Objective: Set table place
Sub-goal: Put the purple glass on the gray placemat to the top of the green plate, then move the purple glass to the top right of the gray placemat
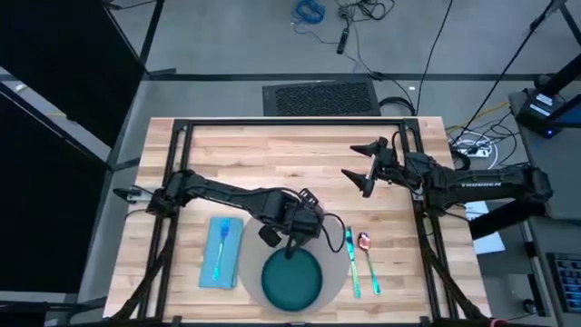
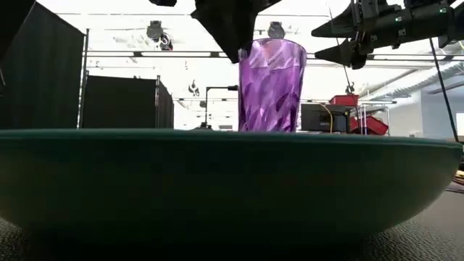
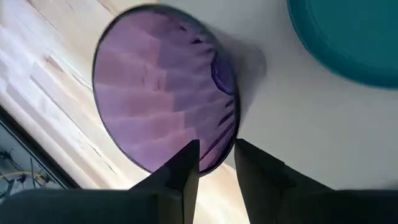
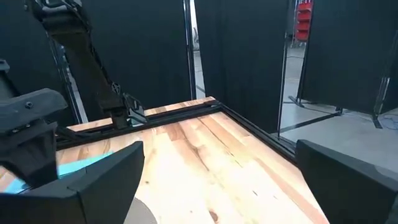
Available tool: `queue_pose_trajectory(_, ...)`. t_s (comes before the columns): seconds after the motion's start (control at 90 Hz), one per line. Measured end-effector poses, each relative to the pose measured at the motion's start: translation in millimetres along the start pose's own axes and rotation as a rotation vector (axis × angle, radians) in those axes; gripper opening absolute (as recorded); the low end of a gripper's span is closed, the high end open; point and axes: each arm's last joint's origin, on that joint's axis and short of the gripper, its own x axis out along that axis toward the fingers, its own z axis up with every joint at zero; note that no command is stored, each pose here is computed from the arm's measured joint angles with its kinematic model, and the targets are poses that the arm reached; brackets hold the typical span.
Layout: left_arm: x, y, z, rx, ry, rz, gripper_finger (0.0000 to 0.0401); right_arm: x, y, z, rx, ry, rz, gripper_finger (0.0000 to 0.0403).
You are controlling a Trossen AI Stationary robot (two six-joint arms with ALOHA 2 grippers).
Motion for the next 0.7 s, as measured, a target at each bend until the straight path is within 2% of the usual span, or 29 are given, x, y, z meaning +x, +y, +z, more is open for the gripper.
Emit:
queue_pose_trajectory(0.389, -11.1, -6.5, -2.9, -0.013, 0.032, 0.023, 0.0086, -0.1, -0.2, -1.9, 0.005, 0.02, -0.002, 0.04)
queue_pose_trajectory(0.589, -32.3, -11.5, -23.8, -0.096, 0.163, 0.071, 0.0086, -0.1, 0.0, -1.8, 0.032, 0.018, -0.002, 0.04)
queue_pose_trajectory(0.7, -62.1, -11.5, -41.3, -0.204, 0.131, 0.126, 0.0086, -0.1, 0.1, -0.6, 0.09, 0.007, -0.003, 0.04)
